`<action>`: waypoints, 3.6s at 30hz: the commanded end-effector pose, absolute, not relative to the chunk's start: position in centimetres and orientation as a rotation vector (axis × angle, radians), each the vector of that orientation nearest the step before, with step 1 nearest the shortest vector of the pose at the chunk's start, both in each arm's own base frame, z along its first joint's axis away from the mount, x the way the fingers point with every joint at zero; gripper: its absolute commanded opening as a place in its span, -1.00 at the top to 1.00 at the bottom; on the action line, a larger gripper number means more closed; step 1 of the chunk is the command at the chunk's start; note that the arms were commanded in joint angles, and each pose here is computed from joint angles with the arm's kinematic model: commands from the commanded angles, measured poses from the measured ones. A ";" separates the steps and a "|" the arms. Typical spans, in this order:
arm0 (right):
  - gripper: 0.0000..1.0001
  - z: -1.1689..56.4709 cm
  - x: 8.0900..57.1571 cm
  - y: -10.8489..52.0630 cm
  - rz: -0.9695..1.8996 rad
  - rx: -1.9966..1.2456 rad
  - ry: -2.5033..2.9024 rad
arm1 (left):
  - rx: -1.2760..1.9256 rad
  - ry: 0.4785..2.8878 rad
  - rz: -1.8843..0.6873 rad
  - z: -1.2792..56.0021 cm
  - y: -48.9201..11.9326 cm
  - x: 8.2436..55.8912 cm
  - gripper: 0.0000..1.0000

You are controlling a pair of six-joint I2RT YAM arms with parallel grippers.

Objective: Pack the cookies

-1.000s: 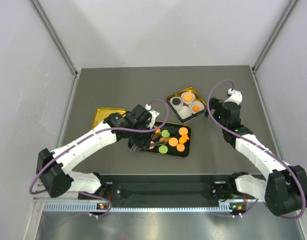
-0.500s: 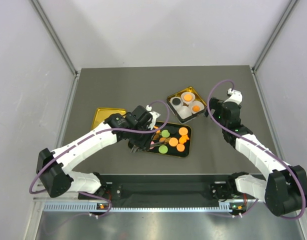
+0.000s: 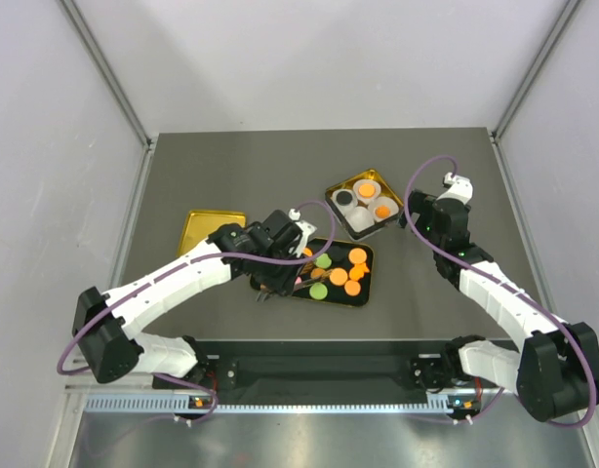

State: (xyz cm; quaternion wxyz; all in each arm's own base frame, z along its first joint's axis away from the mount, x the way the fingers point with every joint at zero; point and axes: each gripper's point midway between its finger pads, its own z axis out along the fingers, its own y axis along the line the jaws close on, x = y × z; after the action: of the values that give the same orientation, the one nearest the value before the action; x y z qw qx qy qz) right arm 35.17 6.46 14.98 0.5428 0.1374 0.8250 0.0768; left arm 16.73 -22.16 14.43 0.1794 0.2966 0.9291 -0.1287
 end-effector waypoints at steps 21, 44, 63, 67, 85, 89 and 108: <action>-0.99 16.8 36.0 6.3 0.206 0.339 1.897 | 0.824 2.549 -0.283 17.2 -22.1 18.0 0.28; -0.99 16.8 36.1 6.4 0.205 0.337 1.897 | 0.693 2.323 -0.384 24.2 -28.3 24.3 0.29; -1.00 17.4 35.7 5.7 0.186 0.355 1.873 | 0.683 2.253 -0.355 22.8 -36.0 31.9 0.27; -1.00 17.3 35.8 5.8 0.188 0.352 1.875 | 0.681 2.275 -0.339 21.7 -36.0 32.2 0.26; -0.99 17.2 35.8 5.9 0.190 0.352 1.880 | 0.683 2.310 -0.300 19.4 -35.2 32.3 0.20; -0.99 17.3 35.8 5.8 0.189 0.349 1.878 | 0.692 2.316 -0.304 19.0 -35.2 32.2 0.20; -0.99 17.3 35.8 6.0 0.197 0.348 1.879 | 0.711 2.332 -0.311 18.6 -34.9 31.6 0.14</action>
State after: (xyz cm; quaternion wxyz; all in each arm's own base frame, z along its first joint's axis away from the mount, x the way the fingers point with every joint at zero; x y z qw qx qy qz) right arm 35.15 6.37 15.25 0.5463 0.1387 0.8225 0.0765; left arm 30.91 -34.27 17.01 0.3065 0.2757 0.9056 -0.0998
